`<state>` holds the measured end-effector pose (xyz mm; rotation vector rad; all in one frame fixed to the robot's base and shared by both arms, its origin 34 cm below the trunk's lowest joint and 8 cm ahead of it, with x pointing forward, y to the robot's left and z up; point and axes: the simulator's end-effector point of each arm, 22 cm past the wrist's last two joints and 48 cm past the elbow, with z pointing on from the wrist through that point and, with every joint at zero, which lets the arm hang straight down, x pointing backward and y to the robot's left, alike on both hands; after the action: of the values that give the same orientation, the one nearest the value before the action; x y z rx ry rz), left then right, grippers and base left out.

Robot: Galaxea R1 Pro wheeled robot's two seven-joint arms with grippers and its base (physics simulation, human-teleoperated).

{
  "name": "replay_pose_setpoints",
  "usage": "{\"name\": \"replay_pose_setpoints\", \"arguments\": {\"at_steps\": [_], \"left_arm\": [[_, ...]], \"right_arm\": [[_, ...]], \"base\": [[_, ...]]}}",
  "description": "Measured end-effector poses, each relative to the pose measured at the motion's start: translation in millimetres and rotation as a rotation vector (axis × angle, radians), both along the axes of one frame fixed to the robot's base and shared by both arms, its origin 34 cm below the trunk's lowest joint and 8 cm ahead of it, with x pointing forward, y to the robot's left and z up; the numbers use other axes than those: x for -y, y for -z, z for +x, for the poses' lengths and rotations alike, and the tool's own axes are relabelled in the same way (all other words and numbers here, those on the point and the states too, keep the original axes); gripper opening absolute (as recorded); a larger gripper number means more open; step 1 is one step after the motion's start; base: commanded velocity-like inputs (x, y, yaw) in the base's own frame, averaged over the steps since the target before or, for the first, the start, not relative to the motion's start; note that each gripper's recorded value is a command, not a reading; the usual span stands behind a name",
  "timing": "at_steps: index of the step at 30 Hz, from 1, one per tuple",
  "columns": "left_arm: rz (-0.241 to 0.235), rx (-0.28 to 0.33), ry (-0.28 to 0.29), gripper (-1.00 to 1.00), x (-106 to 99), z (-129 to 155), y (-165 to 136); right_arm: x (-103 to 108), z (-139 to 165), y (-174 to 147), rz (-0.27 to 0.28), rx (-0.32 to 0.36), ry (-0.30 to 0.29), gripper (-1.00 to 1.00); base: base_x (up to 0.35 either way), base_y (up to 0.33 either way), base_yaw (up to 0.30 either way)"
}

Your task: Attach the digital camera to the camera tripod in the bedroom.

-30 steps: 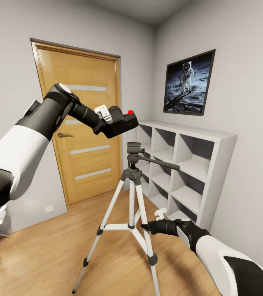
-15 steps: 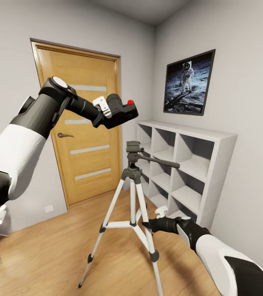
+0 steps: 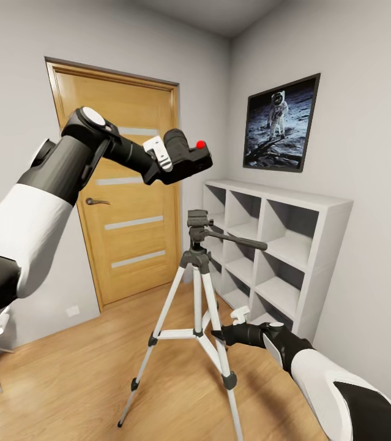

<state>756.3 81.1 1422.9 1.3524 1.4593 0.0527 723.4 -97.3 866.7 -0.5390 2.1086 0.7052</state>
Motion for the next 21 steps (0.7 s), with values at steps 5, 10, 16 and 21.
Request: {"name": "replay_pose_setpoints", "arguments": {"at_steps": [5, 10, 16, 21], "left_arm": [[0.012, 0.004, 0.032, -1.0, 15.9, -3.2, 2.5], [0.021, 0.006, 0.07, -1.0, 33.7, -7.5, 5.4], [0.103, 0.077, 0.184, -1.0, 38.4, -0.8, 20.2], [0.122, 0.089, 0.217, -1.0, 36.7, 5.7, 30.8]], "right_arm": [[0.1, 0.0, 0.0, 0.0, 0.0, 0.0, -1.0], [0.8, 0.2, 0.0, 0.0, 0.0, 0.001, -1.0], [-0.3, 0.5, -1.0, -0.004, 0.004, -0.004, -1.0], [0.3, 0.3, -0.7, -0.004, 0.003, -0.003, -1.0]], "base": [[0.0, 0.0, 0.0], [0.0, 0.0, 0.0], [0.0, 0.0, 0.0], [0.0, 0.0, 0.0]]}}
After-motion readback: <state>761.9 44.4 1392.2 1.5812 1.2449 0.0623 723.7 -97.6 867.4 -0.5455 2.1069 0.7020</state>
